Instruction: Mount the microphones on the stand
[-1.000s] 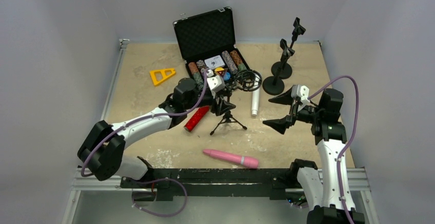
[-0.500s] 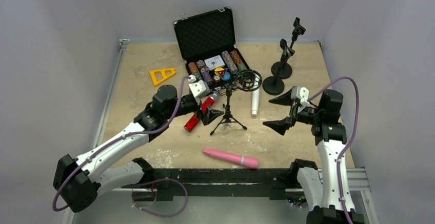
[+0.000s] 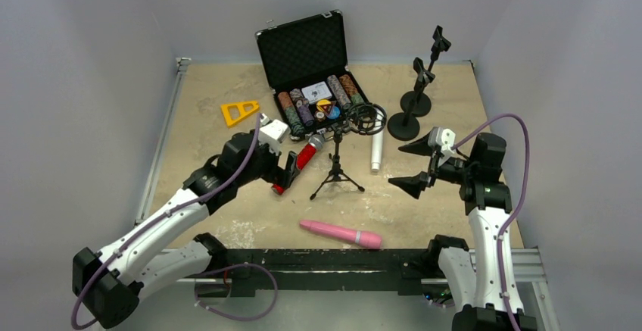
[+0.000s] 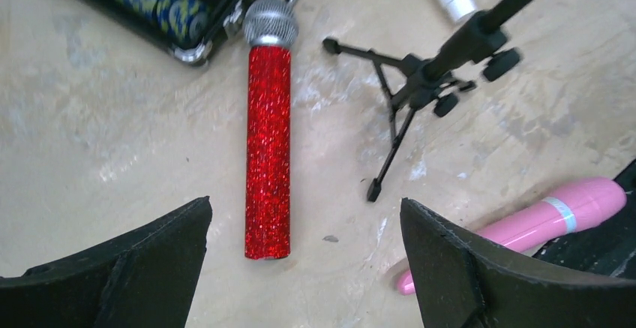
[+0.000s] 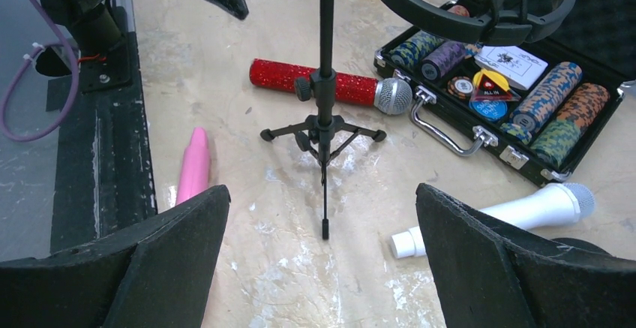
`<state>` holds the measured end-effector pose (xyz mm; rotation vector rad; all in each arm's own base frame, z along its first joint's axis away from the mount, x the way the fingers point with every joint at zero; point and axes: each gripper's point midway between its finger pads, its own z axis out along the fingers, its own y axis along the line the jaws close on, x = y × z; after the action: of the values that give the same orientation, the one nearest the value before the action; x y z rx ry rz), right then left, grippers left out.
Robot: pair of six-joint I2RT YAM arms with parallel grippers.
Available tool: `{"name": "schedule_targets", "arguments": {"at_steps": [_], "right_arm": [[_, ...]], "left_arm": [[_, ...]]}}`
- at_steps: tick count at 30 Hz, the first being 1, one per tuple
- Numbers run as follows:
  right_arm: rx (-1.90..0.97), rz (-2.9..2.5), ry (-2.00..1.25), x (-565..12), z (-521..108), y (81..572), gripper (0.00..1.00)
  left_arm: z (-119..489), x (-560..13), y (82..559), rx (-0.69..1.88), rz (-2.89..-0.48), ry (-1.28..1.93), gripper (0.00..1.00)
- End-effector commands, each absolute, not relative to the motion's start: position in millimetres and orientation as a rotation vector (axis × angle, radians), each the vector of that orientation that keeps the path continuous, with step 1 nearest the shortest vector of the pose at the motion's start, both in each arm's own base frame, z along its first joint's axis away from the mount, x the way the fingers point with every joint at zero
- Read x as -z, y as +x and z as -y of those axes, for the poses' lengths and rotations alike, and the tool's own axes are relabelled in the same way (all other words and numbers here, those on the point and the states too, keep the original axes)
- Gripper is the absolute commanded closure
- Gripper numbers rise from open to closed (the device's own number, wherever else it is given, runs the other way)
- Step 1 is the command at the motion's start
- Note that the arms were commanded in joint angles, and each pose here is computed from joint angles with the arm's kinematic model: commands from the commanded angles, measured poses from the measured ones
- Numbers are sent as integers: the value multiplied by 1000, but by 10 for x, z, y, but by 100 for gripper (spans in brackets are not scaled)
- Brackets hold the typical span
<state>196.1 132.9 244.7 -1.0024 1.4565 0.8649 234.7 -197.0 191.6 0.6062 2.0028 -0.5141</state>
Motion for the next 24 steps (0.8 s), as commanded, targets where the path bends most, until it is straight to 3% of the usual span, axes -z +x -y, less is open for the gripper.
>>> {"name": "schedule_targets", "arguments": {"at_steps": [1,13,24], "right_arm": [[-842,-1475,-995,-2375,-1297,2001,2],[-834,-1490,-986,-2362,-1279,2035,2],[-845,-1482,-990,-2384,-1291,2013,2]], "left_arm": [[1826,-1489,2369,432,-2233,452,1],[1879,-928,2650,318,-2459,428,2],[2018,-443,2835,251,-2624,445,17]]}}
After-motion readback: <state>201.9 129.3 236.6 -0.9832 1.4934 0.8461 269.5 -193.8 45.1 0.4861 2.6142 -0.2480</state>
